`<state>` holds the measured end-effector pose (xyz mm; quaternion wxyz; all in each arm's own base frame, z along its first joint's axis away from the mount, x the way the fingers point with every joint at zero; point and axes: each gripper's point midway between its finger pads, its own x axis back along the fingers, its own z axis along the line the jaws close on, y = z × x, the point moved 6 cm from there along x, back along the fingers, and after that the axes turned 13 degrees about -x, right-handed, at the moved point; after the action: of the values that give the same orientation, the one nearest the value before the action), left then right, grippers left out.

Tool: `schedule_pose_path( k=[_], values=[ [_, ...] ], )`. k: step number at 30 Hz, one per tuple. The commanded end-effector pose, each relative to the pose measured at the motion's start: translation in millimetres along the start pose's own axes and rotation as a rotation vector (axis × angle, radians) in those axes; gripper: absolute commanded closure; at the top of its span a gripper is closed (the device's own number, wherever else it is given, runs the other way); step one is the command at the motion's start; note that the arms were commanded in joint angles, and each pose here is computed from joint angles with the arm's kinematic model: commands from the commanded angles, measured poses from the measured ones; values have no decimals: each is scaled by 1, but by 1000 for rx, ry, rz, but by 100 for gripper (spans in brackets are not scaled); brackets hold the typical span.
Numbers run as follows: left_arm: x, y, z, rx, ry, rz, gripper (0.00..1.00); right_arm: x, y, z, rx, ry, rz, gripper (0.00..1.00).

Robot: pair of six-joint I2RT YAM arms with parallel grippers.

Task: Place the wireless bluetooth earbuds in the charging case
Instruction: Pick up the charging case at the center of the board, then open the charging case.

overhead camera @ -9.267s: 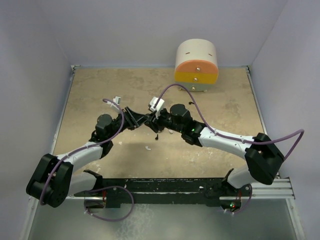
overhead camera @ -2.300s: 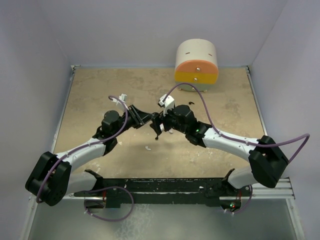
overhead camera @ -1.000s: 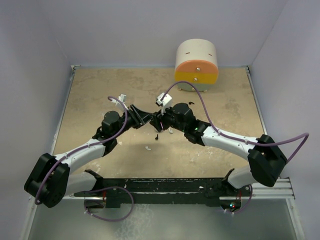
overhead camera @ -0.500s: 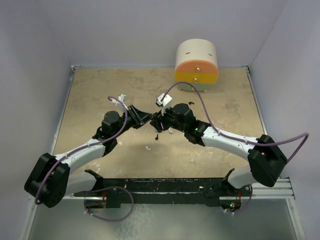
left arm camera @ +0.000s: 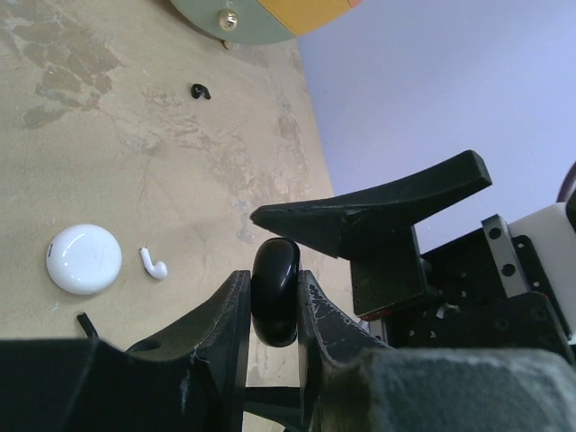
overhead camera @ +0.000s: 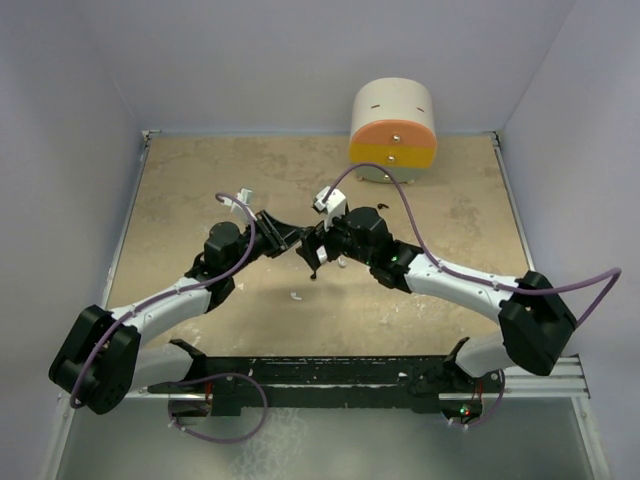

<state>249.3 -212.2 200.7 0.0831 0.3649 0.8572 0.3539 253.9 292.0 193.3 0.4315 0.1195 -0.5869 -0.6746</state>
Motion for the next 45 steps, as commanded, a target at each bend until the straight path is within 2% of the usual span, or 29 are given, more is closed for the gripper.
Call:
schedule_pose_path(
  k=[1,6,11,24,45],
  values=[
    [-3,19,-11,-53,3,-72,100,22,23,-2,-42,-70,-74,1],
    [-1,24,-4,-55,71,-102,100,56,28,-15,-146,-244,-88,0],
    [-2,25,-3,-48,78,-117,100,75,33,-18,-191,-289,-131,0],
    [1,27,-5,-13,51,-164,100,33,22,-18,-229,-239,-142,0],
    [3,18,-1,1,30,-141,100,15,30,-26,-221,-246,-163,0]
  ],
)
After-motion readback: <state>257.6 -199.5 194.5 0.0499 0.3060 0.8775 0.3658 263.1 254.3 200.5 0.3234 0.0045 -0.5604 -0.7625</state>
